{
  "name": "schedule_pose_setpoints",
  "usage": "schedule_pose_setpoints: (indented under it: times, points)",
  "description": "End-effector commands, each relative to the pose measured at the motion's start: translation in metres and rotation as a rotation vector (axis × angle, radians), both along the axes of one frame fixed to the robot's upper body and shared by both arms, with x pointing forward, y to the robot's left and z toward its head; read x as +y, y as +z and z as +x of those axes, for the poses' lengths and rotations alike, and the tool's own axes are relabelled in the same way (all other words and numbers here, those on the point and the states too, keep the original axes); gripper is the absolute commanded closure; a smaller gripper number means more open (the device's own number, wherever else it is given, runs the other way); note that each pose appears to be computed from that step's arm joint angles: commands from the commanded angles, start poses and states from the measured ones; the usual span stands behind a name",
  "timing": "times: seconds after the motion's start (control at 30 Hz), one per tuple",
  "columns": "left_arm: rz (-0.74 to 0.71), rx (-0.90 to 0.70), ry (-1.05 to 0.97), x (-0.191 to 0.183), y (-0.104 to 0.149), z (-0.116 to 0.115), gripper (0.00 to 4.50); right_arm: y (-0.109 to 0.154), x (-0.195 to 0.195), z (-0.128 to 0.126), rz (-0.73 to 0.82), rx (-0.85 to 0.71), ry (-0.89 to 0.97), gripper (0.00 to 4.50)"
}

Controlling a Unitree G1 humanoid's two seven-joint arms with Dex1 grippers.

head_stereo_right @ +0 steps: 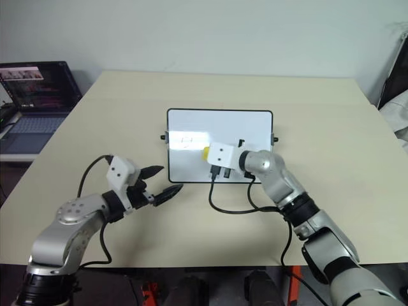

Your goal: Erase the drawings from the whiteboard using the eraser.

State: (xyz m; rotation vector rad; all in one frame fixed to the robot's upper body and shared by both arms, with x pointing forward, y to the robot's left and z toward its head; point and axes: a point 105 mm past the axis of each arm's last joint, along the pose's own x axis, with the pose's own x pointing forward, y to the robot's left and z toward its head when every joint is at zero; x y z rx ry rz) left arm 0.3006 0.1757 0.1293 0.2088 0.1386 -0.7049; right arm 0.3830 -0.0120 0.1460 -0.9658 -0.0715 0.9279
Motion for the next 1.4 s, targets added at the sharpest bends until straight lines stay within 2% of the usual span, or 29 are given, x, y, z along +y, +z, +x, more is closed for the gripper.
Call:
schedule_pose_setpoints:
  times: [0.03, 0.13, 0.2, 0.43, 0.7, 0.97, 1.13, 1.4]
  points:
    - [0.003, -0.04, -0.008, -0.001, 0.007, -0.001, 0.0, 0.025, -0.011, 0.014, 0.123, -0.06, -0.093, 3.39]
    - [-0.002, -0.043, 0.016, 0.004, 0.008, -0.002, 0.0, 0.051, -0.013, 0.008, 0.298, -0.045, -0.088, 3.39]
    - [0.0, -0.046, 0.045, 0.01, 0.008, -0.002, 0.0, 0.057, -0.017, -0.002, 0.36, -0.013, -0.074, 3.4]
    - [-0.009, -0.056, 0.167, 0.036, 0.008, -0.002, 0.0, 0.053, -0.014, -0.048, 0.438, 0.102, 0.02, 3.4]
    - [-0.001, -0.066, 0.266, 0.062, 0.009, 0.0, 0.0, 0.046, -0.001, -0.062, 0.516, 0.178, 0.023, 3.4]
    - [0.011, -0.096, 0.284, 0.066, 0.021, 0.008, 0.0, 0.037, 0.004, -0.056, 0.464, 0.164, 0.011, 3.4]
    - [0.013, -0.101, 0.271, 0.063, 0.027, 0.011, 0.0, 0.032, 0.021, -0.045, 0.331, 0.091, 0.056, 3.4]
    - [0.039, -0.096, 0.242, 0.06, 0.03, 0.011, 0.0, 0.054, 0.065, -0.008, 0.283, 0.031, 0.07, 3.4]
